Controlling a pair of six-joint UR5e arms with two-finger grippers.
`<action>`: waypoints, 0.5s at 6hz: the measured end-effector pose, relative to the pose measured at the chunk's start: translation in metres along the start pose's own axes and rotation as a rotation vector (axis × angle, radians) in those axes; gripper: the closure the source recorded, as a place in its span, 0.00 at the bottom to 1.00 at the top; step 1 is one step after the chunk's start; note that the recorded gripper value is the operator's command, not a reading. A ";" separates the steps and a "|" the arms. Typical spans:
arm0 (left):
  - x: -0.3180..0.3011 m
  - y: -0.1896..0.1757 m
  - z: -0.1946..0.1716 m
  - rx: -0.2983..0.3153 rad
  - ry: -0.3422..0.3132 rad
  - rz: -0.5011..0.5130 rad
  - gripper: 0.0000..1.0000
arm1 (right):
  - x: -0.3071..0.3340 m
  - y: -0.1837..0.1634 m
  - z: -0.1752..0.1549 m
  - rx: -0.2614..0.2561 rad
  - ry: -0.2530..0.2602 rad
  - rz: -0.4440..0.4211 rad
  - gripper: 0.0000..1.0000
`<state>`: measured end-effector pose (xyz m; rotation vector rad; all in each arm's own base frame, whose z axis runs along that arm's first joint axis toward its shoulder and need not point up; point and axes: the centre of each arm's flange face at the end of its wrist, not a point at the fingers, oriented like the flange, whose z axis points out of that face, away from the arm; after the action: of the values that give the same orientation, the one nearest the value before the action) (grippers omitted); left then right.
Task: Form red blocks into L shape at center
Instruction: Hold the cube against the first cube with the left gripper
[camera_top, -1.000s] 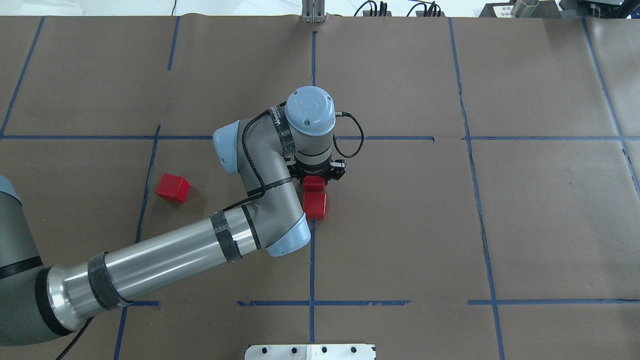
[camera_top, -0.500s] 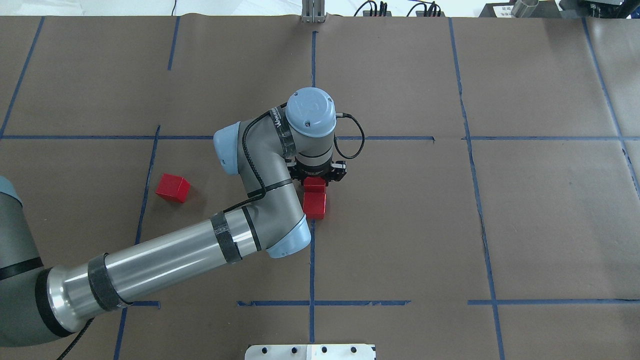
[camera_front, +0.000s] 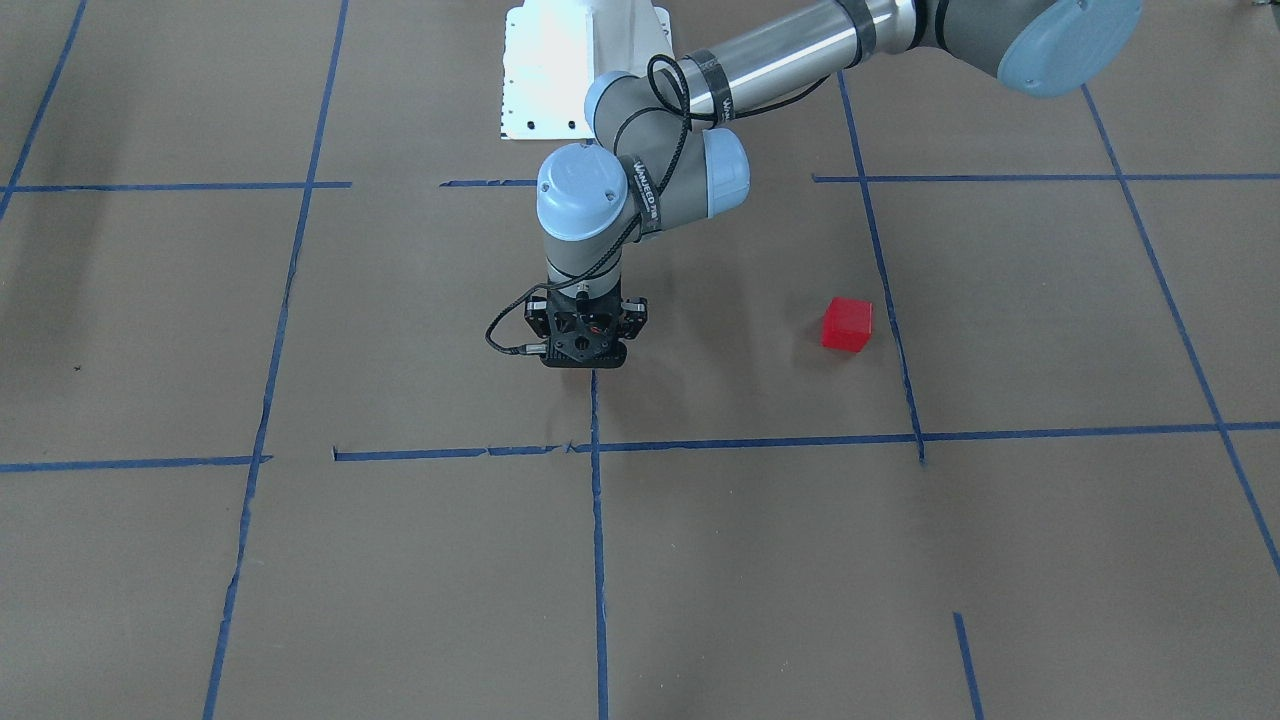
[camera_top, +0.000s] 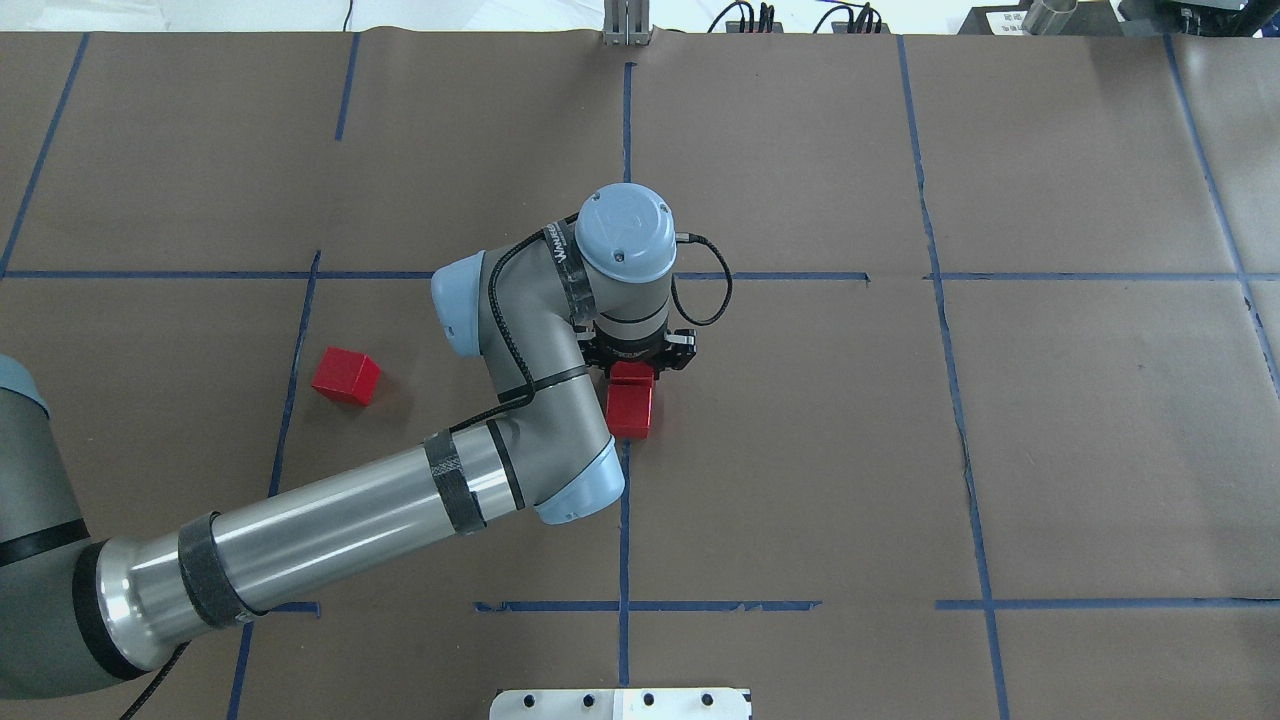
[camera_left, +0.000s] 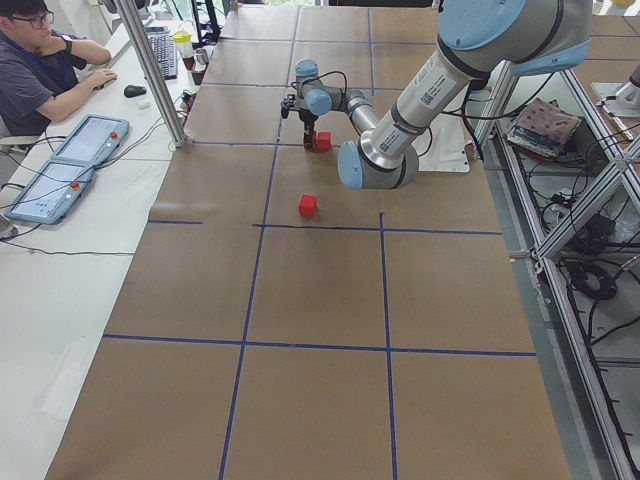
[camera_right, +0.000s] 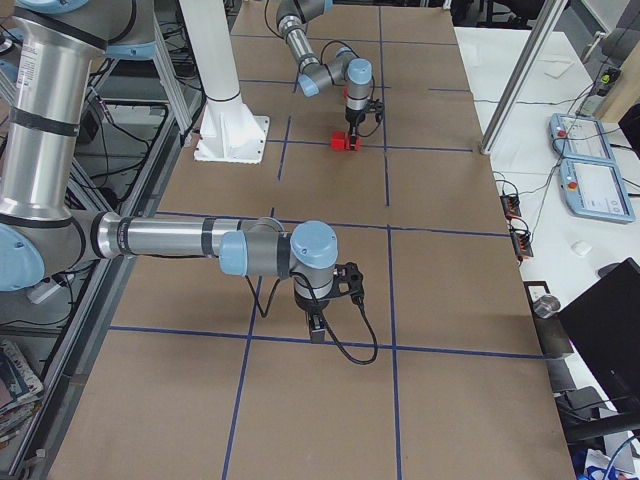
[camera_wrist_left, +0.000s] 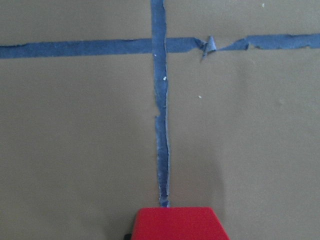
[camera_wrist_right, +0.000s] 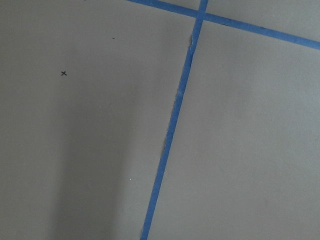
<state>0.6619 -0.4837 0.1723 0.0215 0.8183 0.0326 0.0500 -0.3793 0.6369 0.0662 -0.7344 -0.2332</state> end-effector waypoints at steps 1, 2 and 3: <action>0.000 0.000 0.001 -0.001 0.000 0.000 0.71 | 0.000 0.000 0.000 0.000 0.001 0.000 0.00; 0.000 0.001 0.001 -0.001 0.000 0.001 0.71 | 0.000 0.000 0.000 0.001 0.000 0.001 0.00; 0.000 0.001 0.001 -0.001 0.000 0.001 0.71 | 0.000 0.000 0.000 0.001 0.000 0.001 0.00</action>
<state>0.6620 -0.4830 0.1731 0.0215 0.8182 0.0343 0.0504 -0.3792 0.6369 0.0667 -0.7343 -0.2321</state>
